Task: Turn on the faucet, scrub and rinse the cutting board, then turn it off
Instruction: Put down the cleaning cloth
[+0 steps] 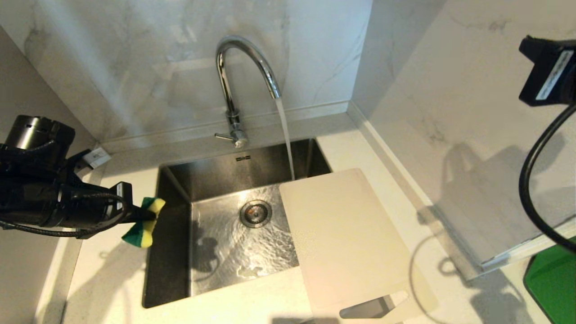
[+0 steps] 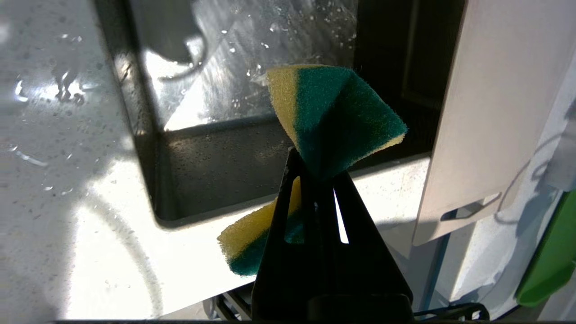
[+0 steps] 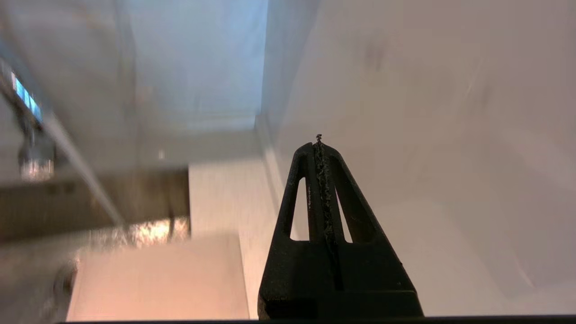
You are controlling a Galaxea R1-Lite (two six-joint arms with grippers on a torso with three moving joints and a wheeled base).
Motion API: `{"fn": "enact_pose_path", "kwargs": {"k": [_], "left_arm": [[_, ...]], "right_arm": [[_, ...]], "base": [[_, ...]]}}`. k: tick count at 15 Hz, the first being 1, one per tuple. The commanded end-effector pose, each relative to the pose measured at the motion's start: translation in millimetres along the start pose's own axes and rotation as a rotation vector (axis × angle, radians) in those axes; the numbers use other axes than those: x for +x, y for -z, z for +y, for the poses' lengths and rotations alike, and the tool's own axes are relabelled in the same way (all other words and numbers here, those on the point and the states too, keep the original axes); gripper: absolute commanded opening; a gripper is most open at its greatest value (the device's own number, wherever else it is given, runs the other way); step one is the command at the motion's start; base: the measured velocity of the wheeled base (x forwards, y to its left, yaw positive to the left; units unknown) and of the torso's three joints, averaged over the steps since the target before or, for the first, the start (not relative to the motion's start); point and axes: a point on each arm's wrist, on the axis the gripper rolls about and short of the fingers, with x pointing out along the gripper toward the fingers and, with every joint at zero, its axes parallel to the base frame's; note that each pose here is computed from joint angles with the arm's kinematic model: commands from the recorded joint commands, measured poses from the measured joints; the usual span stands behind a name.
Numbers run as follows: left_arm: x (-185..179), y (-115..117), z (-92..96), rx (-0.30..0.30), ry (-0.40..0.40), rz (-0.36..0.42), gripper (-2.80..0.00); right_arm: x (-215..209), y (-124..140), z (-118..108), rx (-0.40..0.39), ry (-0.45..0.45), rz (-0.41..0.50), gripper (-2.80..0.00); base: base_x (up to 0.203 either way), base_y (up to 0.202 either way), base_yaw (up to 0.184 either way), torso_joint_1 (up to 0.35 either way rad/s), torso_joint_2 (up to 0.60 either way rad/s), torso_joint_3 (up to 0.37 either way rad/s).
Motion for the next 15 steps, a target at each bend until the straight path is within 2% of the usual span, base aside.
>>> {"fn": "enact_pose_path", "kwargs": {"k": [1, 7, 15], "left_arm": [[-2, 5, -0.2, 0.000, -0.003, 0.006, -2.80], [-1, 8, 0.7, 0.001, -0.009, 0.014, -2.80], [1, 13, 4.7, -0.005, -0.032, 0.022, -2.80]], "right_arm": [[-23, 13, -3, -0.002, -0.004, 0.025, -2.80], [-70, 38, -10, 0.023, 0.004, 0.058, -2.80], [-132, 84, -20, 0.002, 0.071, 0.101, -2.80]], "base": [[0.000, 0.000, 0.000, 0.000, 0.00, 0.000], [0.000, 0.000, 0.000, 0.000, 0.00, 0.000], [0.000, 0.000, 0.000, 0.000, 0.00, 0.000]]}}
